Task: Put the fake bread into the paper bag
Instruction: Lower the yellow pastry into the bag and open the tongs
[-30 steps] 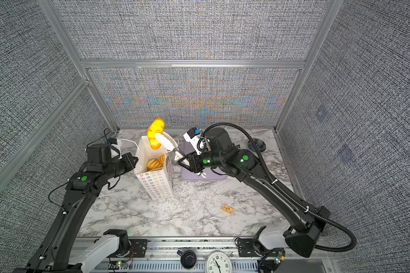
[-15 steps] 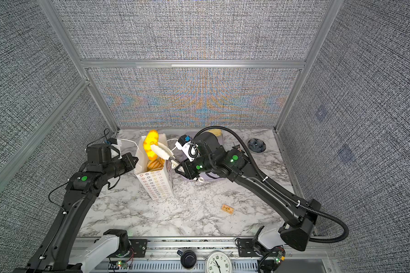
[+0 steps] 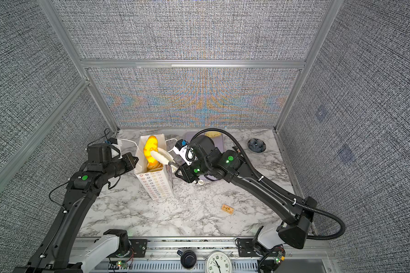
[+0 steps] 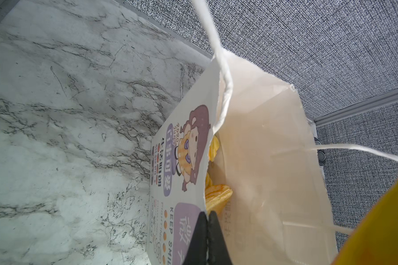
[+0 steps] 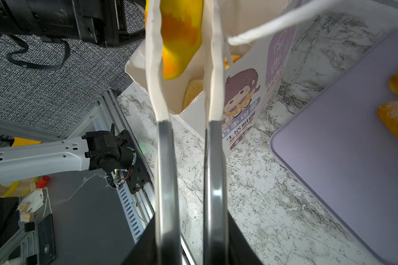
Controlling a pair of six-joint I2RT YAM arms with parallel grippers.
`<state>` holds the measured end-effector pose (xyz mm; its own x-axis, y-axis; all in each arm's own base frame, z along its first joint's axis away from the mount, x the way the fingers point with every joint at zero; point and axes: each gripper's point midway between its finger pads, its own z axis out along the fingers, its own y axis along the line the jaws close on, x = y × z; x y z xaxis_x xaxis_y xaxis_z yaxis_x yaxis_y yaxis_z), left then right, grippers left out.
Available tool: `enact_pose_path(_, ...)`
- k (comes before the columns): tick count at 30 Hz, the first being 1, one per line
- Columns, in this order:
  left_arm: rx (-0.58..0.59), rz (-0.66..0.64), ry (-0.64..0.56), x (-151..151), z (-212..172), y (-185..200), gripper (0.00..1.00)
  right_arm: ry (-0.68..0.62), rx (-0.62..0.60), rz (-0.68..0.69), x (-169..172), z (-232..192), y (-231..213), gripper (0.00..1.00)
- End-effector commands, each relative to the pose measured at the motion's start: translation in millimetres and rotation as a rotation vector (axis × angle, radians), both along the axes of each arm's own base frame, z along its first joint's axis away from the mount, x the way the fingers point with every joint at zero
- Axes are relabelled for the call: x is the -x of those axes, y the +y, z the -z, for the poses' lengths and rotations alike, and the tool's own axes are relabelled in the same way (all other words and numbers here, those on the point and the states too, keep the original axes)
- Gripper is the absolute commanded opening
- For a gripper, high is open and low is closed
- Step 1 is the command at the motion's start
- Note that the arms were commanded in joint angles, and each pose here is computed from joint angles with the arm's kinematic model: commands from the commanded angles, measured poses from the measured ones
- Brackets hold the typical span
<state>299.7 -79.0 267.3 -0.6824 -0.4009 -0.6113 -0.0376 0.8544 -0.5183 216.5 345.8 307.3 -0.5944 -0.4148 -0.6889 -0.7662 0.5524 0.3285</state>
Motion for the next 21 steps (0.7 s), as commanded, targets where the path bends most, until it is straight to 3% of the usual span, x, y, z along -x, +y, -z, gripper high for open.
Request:
enact_pose_path(1,0.005,0.008,-0.019,-2.5,-5.0,-1.6,0.02,-0.027,-0.004,-0.005,-1.6,-3.7,1.4,0.37)
enact_pose_path(21,0.007,0.006,-0.017,-2.3,-3.4,-1.3,0.02,-0.043,-0.005,0.005,-2.1,-5.6,0.9,0.47)
